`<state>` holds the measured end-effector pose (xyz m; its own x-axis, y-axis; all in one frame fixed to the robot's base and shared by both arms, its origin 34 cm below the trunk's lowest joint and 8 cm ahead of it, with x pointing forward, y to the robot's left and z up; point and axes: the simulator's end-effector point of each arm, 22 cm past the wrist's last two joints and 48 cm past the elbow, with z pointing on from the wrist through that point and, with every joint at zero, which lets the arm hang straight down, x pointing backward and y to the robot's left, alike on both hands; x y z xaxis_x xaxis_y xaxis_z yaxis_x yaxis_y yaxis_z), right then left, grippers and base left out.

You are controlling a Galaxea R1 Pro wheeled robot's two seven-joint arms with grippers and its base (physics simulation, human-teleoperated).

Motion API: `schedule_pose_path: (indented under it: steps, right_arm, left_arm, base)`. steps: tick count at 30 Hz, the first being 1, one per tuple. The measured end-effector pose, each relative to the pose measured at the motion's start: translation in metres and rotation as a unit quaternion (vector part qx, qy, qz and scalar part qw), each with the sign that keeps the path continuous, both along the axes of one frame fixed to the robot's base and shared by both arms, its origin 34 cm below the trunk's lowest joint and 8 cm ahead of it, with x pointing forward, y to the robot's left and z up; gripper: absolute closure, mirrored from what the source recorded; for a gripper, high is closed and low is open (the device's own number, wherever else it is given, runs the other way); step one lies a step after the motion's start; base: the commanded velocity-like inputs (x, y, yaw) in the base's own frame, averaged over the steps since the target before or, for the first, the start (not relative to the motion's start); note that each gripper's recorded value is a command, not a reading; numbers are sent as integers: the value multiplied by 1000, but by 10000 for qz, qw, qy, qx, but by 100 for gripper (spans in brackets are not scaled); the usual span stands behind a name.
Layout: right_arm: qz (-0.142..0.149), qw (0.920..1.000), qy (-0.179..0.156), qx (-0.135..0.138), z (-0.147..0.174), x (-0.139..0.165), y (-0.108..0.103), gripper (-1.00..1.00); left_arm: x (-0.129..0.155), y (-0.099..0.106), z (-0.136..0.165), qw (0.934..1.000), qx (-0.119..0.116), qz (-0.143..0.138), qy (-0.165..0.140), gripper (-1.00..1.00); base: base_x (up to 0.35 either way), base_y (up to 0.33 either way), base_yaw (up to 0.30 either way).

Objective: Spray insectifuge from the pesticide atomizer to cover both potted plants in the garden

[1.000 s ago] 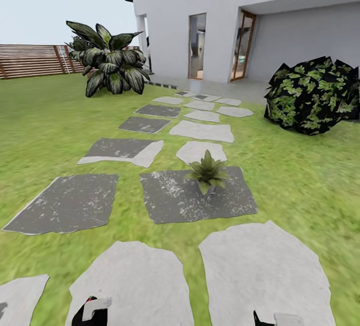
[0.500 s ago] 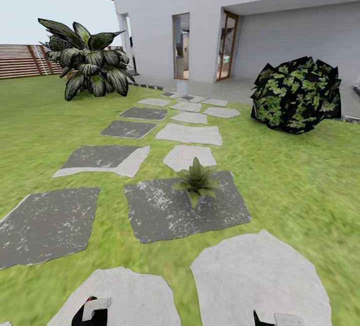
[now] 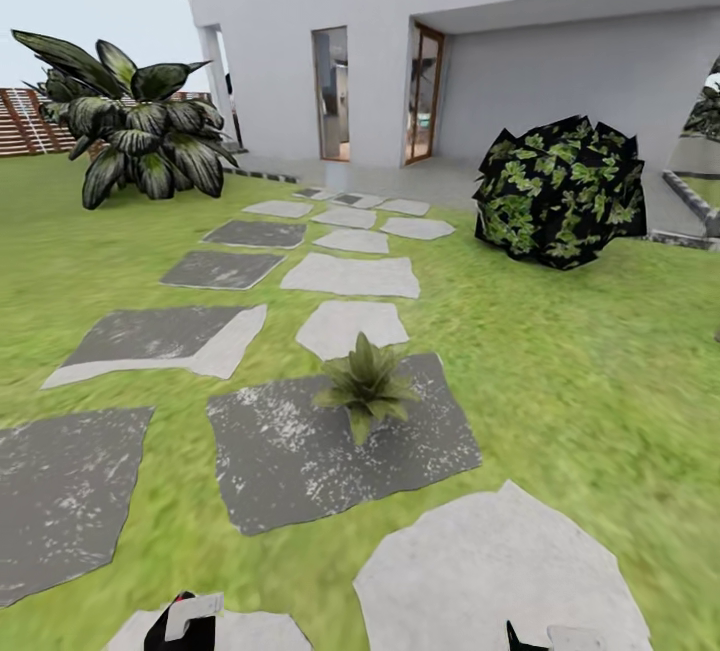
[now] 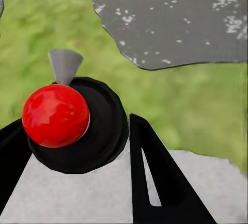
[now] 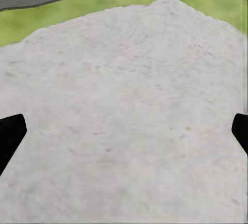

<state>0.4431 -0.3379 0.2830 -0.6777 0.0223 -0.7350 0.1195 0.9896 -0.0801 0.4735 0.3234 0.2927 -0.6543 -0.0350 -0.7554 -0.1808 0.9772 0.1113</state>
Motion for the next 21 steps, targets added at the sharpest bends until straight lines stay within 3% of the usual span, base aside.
schedule_pose_path:
  steps: [6, 21]
  right_arm:
    - [0, 10000, 0, 0, 0, 0, 0, -100]
    - [5, 10000, 2, 3, 0, 0, 1, -100]
  left_arm:
    - [0, 0, 0, 10000, -2, -1, 0, 100]
    - [0, -1, 0, 10000, -18, -28, 0, 100]
  base:
    - [312, -126, -219]
    - [310, -129, -10]
